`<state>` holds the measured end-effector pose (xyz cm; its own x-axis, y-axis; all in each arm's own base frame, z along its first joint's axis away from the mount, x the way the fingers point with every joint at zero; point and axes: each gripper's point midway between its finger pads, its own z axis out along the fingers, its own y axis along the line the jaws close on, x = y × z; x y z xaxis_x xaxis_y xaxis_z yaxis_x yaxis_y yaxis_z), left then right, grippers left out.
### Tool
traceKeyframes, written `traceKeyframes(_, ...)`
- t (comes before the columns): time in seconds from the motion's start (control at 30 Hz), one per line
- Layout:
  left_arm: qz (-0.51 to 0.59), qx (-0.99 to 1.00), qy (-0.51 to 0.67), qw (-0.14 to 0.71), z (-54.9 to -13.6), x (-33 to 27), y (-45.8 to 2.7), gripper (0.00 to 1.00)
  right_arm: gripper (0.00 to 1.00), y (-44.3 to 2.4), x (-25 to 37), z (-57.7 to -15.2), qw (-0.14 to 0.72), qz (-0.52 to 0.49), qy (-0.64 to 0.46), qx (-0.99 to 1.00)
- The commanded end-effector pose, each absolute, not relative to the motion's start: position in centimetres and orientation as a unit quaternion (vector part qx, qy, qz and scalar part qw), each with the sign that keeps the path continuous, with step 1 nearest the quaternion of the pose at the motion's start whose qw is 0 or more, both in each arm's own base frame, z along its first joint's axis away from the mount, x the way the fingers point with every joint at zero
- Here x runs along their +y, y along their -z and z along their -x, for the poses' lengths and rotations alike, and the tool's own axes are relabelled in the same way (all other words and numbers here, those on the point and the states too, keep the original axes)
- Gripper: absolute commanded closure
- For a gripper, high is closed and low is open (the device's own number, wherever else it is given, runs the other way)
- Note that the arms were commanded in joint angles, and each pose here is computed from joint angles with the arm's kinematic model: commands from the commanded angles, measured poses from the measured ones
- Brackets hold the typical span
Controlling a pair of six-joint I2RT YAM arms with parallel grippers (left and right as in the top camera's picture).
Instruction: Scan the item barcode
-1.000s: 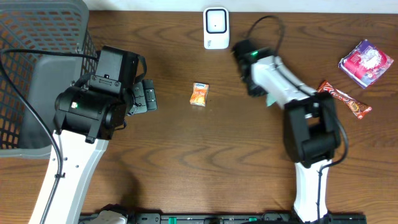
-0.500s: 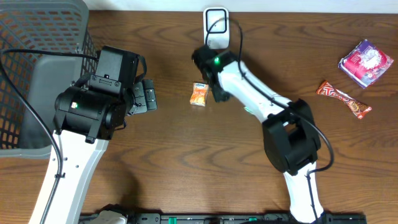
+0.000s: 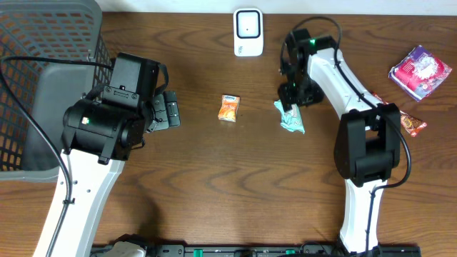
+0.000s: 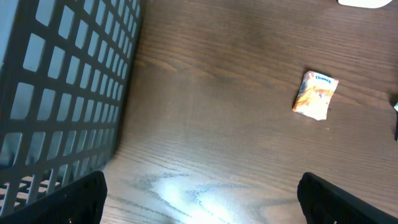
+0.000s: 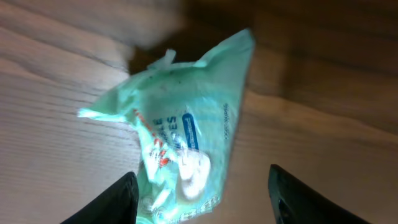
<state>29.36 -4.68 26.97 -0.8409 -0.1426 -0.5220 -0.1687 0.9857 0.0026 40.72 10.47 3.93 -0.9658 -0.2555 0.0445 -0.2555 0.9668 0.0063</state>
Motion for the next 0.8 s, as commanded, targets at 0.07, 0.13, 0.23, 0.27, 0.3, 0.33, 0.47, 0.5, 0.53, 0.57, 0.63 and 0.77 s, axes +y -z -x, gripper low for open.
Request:
traceKeyframes(0.07, 0.08, 0.958, -0.03, 0.272, -29.3, -4.4, -27.1, 0.02, 0.63, -0.3, 12.2, -39.3, 0.033, -0.161, 0.037, -0.986)
traceKeyframes(0.13, 0.08, 0.958, -0.03, 0.272, -29.3, -4.4, -27.1, 0.02, 0.79, 0.0, 12.5, -39.5, 0.025, -0.161, 0.038, -0.986)
traceKeyframes(0.23, 0.08, 0.958, -0.03, 0.272, -29.3, -4.4, -27.1, 0.02, 0.99, -0.5, 12.9, -40.4, 0.009, -0.139, 0.038, -0.99)
traceKeyframes(0.27, 0.08, 0.958, -0.03, 0.272, -29.3, -4.4, -27.1, 0.02, 0.99, -0.8, 13.1, -40.9, 0.001, -0.13, 0.039, -0.991)
traceKeyframes(0.3, 0.08, 0.958, -0.03, 0.272, -29.3, -4.4, -27.1, 0.02, 0.99, -1.5, 13.3, -41.6, -0.011, -0.12, 0.041, -0.992)
traceKeyframes(0.33, 0.08, 0.958, -0.03, 0.272, -29.3, -4.4, -27.1, 0.02, 0.99, -2.2, 13.5, -42.5, -0.025, -0.111, 0.044, -0.993)
traceKeyframes(0.47, 0.08, 0.958, -0.03, 0.272, -29.3, -4.4, -27.1, 0.02, 0.99, -6.2, 15.0, -46.9, -0.107, -0.069, 0.067, -0.99)
traceKeyframes(0.5, 0.08, 0.958, -0.03, 0.272, -29.3, -4.4, -27.1, 0.02, 0.99, -7.4, 15.7, -48.3, -0.134, -0.058, 0.079, -0.986)
traceKeyframes(0.53, 0.08, 0.958, -0.03, 0.272, -29.3, -4.4, -27.1, 0.02, 0.99, -8.8, 16.6, -49.7, -0.165, -0.055, 0.099, -0.98)
traceKeyframes(0.57, 0.08, 0.958, -0.03, 0.272, -29.3, -4.4, -27.1, 0.02, 0.99, -10.2, 17.9, -51.2, -0.198, -0.062, 0.126, -0.97)
traceKeyframes(0.63, 0.08, 0.958, -0.03, 0.272, -29.3, -4.4, -27.1, 0.02, 0.99, -12.8, 20.1, -53.6, -0.258, -0.077, 0.172, -0.948)
traceKeyframes(0.77, 0.08, 0.958, -0.03, 0.272, -29.3, -4.4, -27.1, 0.02, 0.99, -16.0, 22.1, -57.1, -0.348, -0.053, 0.2, -0.914)
